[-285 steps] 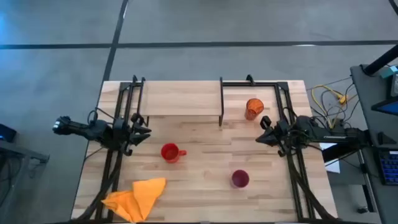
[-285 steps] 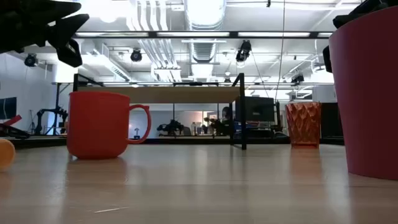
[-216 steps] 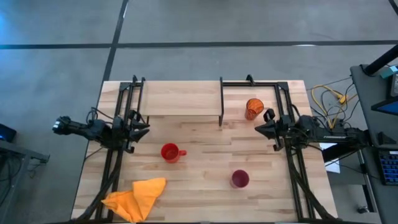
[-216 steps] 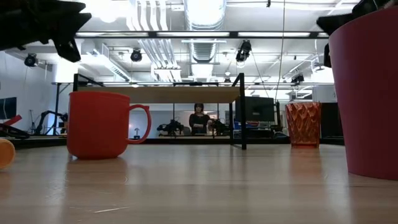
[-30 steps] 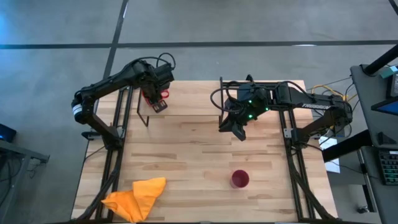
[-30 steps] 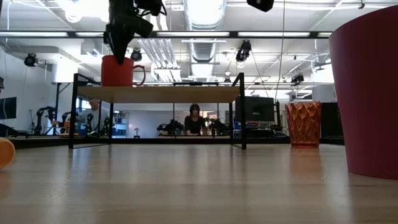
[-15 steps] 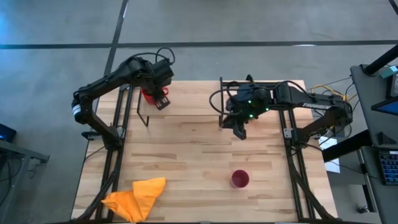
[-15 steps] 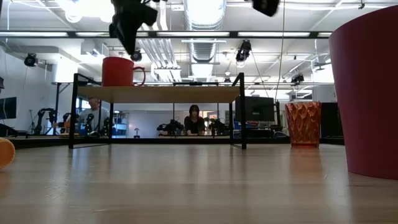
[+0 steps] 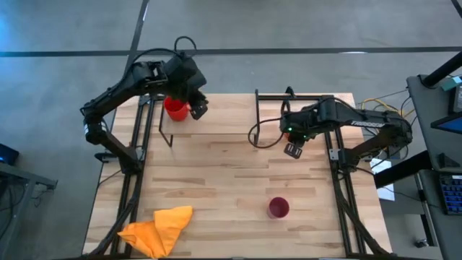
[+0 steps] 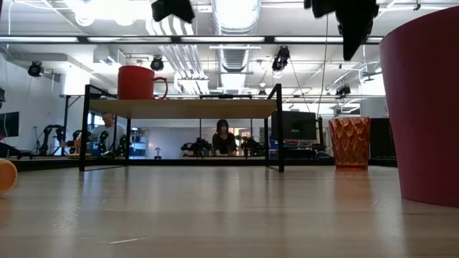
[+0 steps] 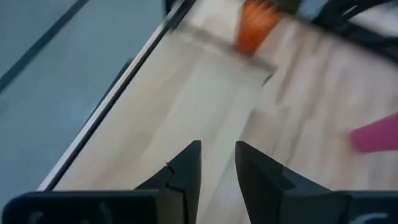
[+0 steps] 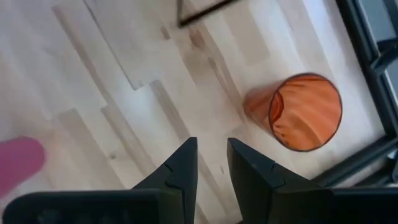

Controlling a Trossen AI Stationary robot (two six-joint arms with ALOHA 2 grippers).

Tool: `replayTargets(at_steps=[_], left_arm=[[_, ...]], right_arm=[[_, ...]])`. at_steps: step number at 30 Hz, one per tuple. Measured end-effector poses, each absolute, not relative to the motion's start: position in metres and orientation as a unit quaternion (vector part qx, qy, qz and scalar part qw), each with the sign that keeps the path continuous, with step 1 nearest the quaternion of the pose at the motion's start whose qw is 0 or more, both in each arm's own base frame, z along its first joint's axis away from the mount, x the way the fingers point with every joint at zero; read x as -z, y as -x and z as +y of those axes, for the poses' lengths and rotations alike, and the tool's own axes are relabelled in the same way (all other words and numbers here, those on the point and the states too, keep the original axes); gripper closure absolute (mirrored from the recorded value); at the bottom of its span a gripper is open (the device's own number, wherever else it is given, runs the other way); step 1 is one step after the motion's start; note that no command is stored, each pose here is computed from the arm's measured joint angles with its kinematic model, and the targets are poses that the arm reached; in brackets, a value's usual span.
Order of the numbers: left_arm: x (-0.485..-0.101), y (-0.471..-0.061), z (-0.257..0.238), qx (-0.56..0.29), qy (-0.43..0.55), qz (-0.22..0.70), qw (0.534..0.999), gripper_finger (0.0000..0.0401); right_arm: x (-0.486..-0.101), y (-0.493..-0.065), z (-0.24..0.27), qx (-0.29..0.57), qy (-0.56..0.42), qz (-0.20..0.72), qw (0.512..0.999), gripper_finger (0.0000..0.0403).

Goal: Stack small to large cups/mugs on shelf
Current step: Put the orange cup on the shelf

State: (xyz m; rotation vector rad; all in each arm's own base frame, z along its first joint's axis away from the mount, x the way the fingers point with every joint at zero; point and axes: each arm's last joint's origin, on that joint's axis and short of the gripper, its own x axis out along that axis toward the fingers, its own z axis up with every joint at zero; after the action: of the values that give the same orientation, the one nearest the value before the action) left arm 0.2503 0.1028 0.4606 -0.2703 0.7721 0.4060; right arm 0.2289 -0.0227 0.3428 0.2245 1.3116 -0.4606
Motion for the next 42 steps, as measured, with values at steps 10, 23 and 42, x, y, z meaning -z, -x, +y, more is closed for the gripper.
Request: replayTargets(at_steps=[10, 23, 42], left_arm=[[-0.510, -0.244, 0.086, -0.116, 0.092, 0.249, 0.957, 0.0318], [-0.518, -0.240, 0.084, -0.116, 0.087, 0.232, 0.962, 0.0318], [-0.519, -0.240, 0.085, -0.116, 0.087, 0.229, 0.963, 0.0318]], right_arm=[[-0.291, -0.227, -0.060, 0.253, -0.130, 0.626, 0.726, 0.0321], [-0.280, -0.218, -0.104, 0.264, -0.192, 0.590, 0.738, 0.0334], [-0.251, -0.209, -0.100, 0.261, -0.203, 0.631, 0.702, 0.0281]])
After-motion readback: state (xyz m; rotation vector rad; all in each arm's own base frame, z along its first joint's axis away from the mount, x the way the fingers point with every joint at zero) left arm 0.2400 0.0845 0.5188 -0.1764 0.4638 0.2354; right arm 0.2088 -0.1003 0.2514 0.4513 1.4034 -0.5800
